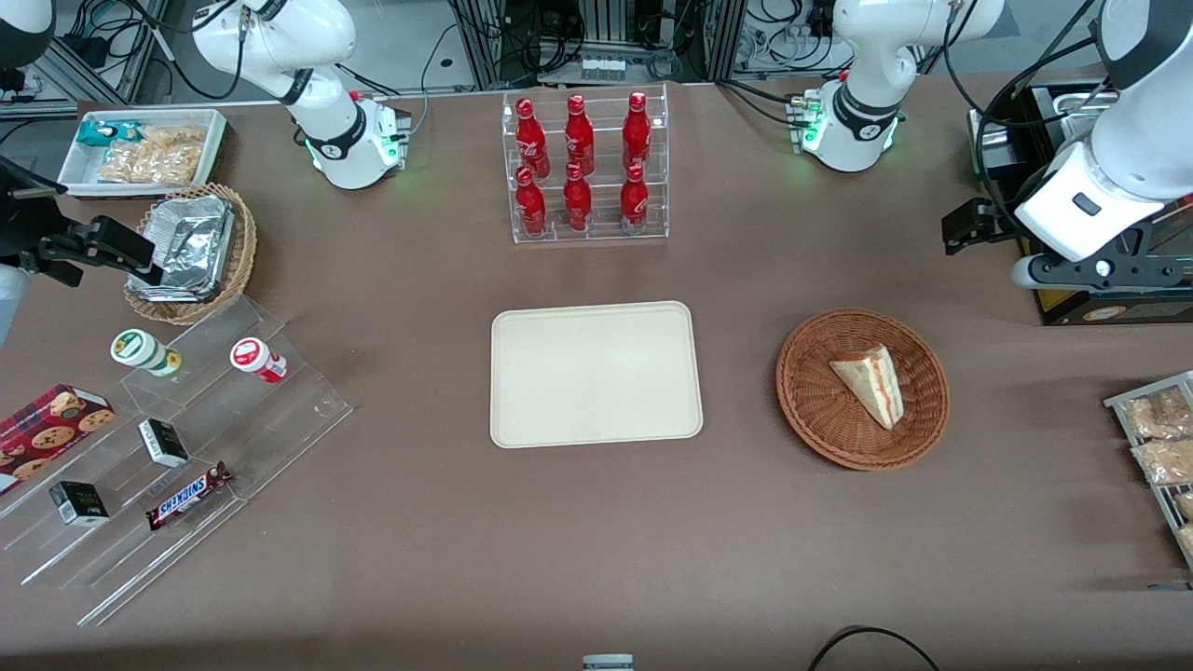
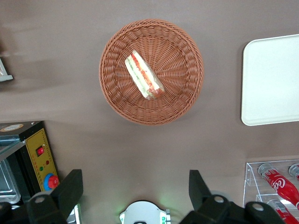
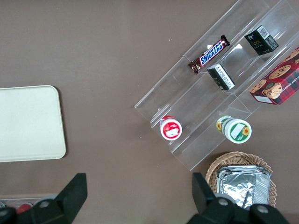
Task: Place sandwich from basket to tray
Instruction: 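Move the left gripper over the basket and lower onto the wrapped sandwich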
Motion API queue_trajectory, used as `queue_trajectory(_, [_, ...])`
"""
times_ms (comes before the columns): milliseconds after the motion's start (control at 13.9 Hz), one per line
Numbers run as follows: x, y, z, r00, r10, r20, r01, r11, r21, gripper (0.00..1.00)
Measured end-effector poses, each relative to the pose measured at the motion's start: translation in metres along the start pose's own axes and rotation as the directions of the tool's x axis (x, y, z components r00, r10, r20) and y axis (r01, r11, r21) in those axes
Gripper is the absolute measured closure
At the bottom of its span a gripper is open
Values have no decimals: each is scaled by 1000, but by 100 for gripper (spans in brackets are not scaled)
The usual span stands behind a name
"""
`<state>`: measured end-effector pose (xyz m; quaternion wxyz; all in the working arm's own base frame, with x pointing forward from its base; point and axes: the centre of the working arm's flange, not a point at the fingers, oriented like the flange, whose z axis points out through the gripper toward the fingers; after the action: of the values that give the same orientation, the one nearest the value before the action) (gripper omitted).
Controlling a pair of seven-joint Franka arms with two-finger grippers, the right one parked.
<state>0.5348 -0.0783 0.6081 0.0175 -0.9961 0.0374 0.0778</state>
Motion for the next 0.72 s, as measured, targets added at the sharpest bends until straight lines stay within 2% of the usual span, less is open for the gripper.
queue_trajectory(216, [1, 2, 7, 1000, 4, 16, -4, 1000, 1, 0])
queue_trajectory(432, [12, 4, 44, 999, 7, 43, -7, 1000, 3, 0])
queue_trajectory(721, [29, 10, 132, 1000, 12, 20, -12, 1000, 1, 0])
